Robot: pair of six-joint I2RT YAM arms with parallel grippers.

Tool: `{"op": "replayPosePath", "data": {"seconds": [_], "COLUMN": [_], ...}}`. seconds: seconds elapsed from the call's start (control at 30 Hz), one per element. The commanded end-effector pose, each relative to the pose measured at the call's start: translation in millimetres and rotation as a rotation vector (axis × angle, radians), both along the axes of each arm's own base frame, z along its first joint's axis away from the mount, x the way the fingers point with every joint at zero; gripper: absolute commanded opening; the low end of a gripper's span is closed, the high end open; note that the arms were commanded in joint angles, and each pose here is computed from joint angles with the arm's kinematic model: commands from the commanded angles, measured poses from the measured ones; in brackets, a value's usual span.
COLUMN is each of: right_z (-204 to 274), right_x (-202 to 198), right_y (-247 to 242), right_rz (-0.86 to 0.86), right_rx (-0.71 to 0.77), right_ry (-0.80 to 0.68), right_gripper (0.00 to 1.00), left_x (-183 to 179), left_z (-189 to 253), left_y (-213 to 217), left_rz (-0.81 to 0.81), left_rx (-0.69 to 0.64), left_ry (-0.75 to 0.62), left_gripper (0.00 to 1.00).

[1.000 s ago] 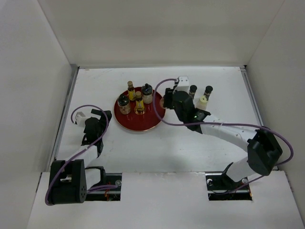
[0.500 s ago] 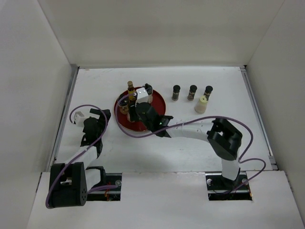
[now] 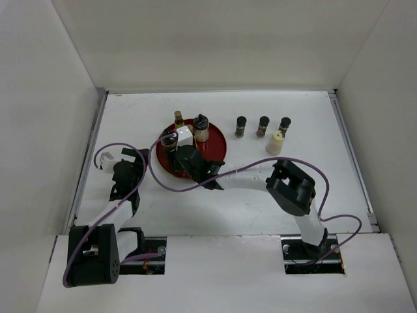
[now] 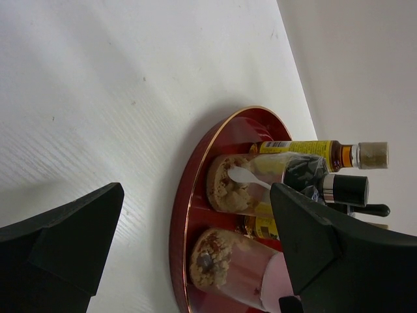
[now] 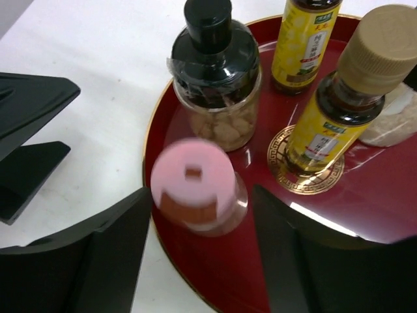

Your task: Organize the condiment bottles

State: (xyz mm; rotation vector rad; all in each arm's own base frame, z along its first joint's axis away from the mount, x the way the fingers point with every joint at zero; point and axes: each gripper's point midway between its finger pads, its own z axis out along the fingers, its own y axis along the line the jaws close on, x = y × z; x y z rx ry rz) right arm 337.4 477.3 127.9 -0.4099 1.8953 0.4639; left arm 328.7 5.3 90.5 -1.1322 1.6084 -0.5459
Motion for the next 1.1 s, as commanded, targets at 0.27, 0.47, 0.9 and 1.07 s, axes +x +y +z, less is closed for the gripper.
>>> {"op": "replayPosePath", "data": {"seconds": [0.27,0.47,0.9,1.07], "right_z": [107,121,49,28], "right_x": [-24,3,83,95], "right_y": [-26,-141,-388,-399], "right_rz": [0.030,-0.188,-0.884,-0.899], "right_rx": [0.155,0.167,-0.085,-0.111], "right_ry": [-0.121,-0.192,-0.056,0.012], "right_gripper": [0.79,0.60,0.68,0.70], "left_x": [2,2,5,5], "left_z": [6,8,5,4], "left_y": [0,-2,-4,-6], "left_rz": [-0.003,-0.010,-0.017,-0.024], "left_rx": [0.005,0.003,0.004,-0.003], "left_ry": [-0.030,-0.036,-0.027,-0.022], "left_gripper": [1.00,1.00,1.00,1.00]}}
